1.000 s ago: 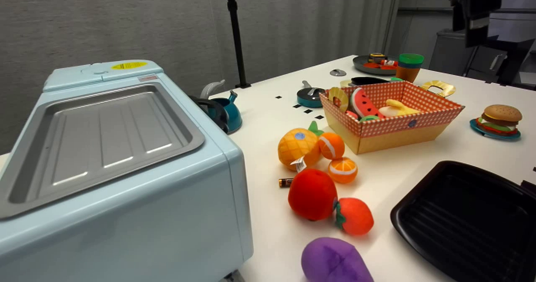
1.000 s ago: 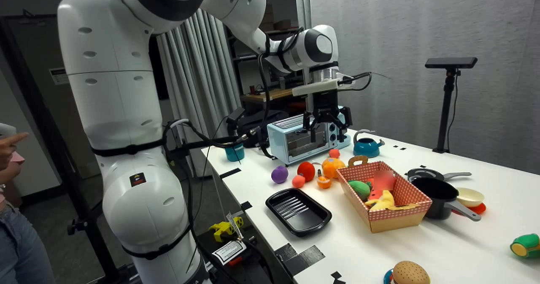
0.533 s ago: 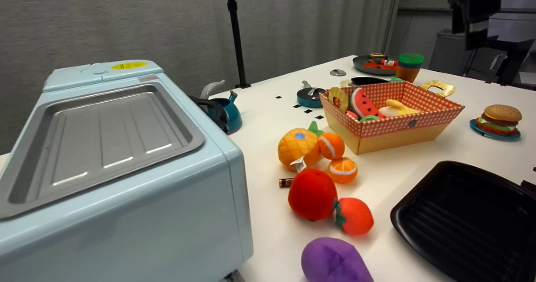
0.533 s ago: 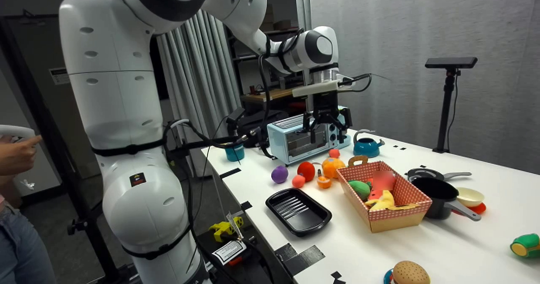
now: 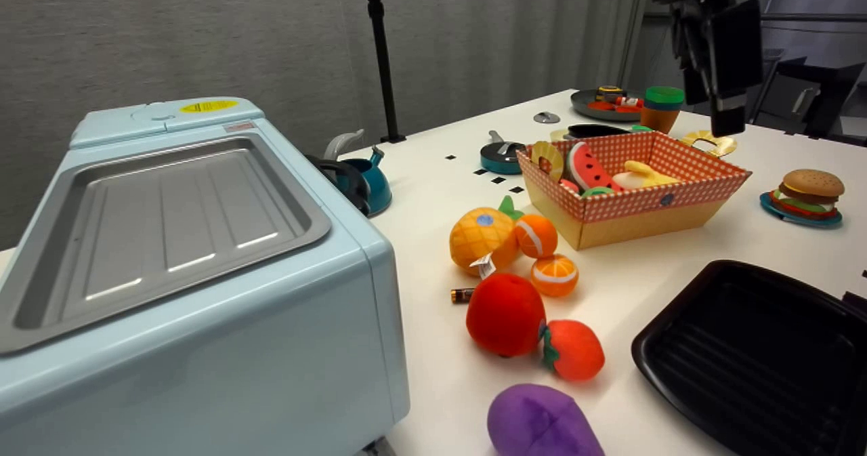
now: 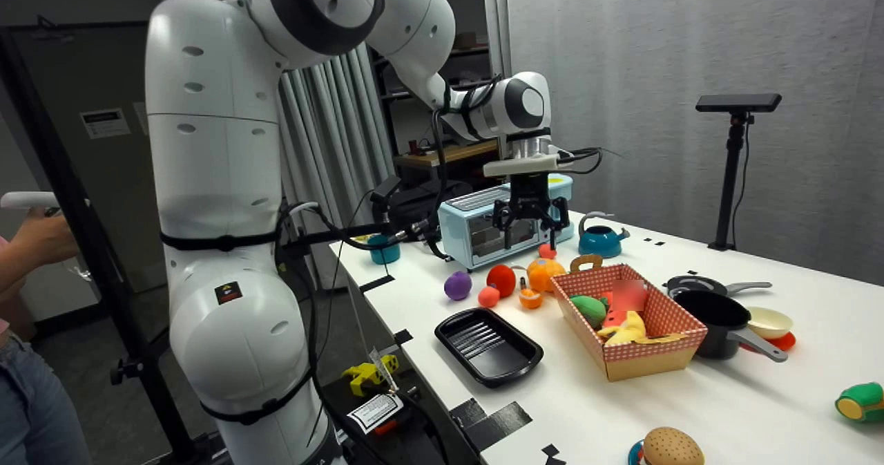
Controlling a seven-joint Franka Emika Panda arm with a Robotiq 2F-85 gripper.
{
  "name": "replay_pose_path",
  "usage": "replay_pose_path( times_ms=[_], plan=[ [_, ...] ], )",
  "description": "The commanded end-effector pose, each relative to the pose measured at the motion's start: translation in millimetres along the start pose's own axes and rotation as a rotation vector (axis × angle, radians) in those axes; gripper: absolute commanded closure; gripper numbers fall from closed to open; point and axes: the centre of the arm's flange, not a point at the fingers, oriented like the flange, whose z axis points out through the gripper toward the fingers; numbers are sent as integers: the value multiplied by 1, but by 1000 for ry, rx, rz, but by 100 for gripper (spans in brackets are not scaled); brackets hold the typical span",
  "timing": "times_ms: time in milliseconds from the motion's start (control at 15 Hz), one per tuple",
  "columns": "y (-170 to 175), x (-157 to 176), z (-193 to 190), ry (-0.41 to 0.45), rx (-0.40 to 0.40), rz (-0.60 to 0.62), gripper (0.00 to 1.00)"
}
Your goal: Pick up the piece of orange plush toy and put it in the box
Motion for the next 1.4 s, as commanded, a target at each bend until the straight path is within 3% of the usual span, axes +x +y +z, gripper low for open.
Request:
replay_pose_path(
  times_ms=[0,800,1333],
  plan=[
    [-6,42,-1,42,-19,-98,0],
    [-10,97,13,297,-65,-241,0],
    [7,111,35,337,-17,-284,0]
  ],
)
